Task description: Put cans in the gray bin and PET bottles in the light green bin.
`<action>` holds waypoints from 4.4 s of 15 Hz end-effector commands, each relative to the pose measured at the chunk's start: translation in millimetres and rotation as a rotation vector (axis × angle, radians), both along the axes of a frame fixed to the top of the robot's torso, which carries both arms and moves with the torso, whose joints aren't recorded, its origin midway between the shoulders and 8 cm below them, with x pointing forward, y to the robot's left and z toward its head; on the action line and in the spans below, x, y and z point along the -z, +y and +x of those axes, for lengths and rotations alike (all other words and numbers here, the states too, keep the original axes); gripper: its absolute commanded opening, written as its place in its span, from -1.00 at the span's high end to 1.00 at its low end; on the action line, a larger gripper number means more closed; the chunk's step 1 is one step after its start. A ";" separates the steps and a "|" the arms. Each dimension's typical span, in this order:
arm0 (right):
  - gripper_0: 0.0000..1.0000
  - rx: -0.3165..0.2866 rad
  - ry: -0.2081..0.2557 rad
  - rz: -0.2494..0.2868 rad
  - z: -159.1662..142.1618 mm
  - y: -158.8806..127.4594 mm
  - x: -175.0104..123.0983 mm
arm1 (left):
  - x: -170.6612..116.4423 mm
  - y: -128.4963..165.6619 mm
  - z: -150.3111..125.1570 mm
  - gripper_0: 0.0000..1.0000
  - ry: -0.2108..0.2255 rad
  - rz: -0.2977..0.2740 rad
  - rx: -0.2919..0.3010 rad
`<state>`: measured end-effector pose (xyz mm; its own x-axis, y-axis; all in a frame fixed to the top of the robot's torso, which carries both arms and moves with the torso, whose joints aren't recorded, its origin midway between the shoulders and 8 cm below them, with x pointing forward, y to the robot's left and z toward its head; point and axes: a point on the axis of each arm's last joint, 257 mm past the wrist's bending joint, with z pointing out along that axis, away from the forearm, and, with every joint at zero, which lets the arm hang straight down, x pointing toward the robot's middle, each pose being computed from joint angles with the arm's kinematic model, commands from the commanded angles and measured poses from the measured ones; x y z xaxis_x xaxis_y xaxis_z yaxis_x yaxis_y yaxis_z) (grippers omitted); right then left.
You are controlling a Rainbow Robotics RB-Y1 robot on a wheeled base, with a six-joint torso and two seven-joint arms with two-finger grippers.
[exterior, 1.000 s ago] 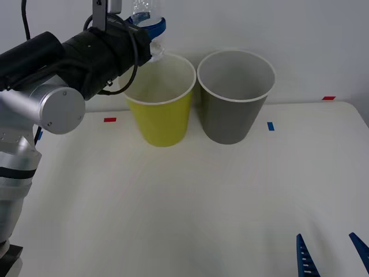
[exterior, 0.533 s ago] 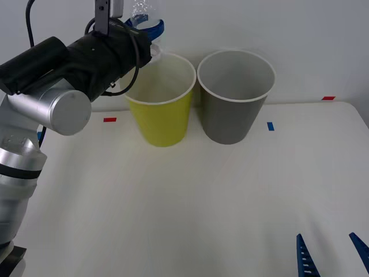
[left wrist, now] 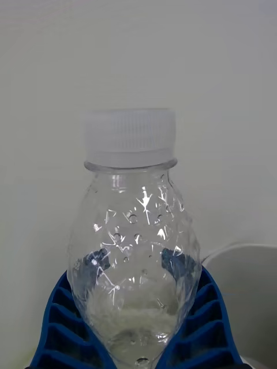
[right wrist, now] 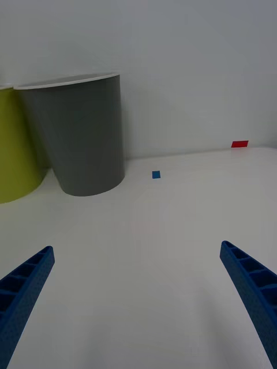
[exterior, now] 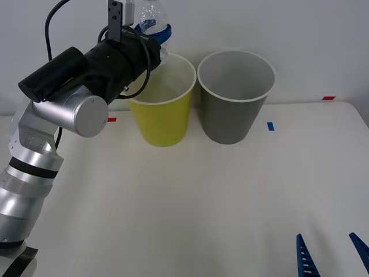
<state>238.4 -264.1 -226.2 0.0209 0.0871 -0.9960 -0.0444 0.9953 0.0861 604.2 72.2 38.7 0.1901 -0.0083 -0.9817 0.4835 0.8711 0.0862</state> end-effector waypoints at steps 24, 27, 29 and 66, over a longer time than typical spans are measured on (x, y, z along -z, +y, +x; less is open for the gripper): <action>-1.00 0.000 0.000 0.000 0.0 0.0 0.0 | 12.0 63.5 -110.5 -1.00 -0.032 0.008 0.015; -1.00 0.000 0.000 0.000 0.0 0.0 0.0 | 29.3 87.5 -139.3 -1.00 -0.007 0.003 -0.026; -1.00 0.000 0.000 0.000 0.0 0.0 0.0 | 40.5 103.8 -153.0 -1.00 -0.006 -0.010 -0.056; -1.00 0.000 0.000 0.000 0.0 0.0 0.0 | 271.8 229.9 -375.6 -1.00 0.157 -0.004 -0.506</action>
<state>238.4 -264.1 -226.2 0.0209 0.0871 -0.9960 -0.0444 0.9953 0.0861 234.2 301.8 -229.8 0.0355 0.0352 -0.9988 0.0144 0.9993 0.0357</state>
